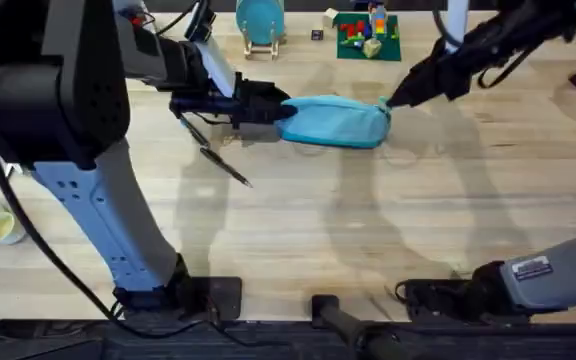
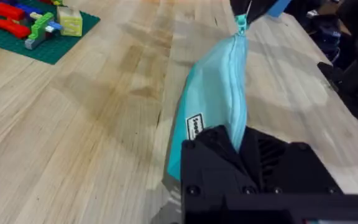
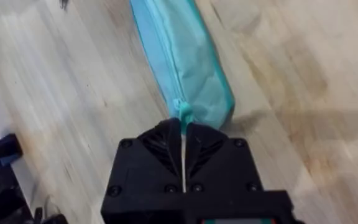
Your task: Unzip the bag, pick up the pens from the table one at a time and place them inside, then zip the bag closed.
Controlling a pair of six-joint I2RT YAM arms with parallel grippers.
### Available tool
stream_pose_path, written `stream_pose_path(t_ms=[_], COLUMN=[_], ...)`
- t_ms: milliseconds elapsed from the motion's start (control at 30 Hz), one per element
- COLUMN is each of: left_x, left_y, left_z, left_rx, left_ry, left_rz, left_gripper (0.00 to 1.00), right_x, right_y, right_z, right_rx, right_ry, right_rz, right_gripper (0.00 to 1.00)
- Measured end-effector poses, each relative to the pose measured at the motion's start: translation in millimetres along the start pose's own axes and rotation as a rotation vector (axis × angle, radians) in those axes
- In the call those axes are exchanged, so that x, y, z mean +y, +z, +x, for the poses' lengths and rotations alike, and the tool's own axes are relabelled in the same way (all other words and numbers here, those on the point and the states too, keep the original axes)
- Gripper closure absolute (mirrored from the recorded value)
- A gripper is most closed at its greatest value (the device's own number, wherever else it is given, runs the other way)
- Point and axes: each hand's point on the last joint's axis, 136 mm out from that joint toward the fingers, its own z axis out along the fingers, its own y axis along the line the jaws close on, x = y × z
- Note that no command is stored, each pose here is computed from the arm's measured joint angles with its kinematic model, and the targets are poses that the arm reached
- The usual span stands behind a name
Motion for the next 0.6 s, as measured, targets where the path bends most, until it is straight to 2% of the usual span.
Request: stream_pose_path(t_ms=[200, 600], left_x=[0.0, 0.0], left_y=[0, 0], left_z=[0.1, 0.0], left_rx=[0.000, 0.000], left_ry=[0.000, 0.000], left_rz=[0.000, 0.000], left_gripper=[0.959, 0.959], right_x=[2, 2], right_y=[-19, -20], right_z=[-17, -17], right_rx=[-0.036, -0.036], right_ry=[0.007, 0.030], right_rz=[0.040, 0.039], right_gripper=[0.971, 0.972])
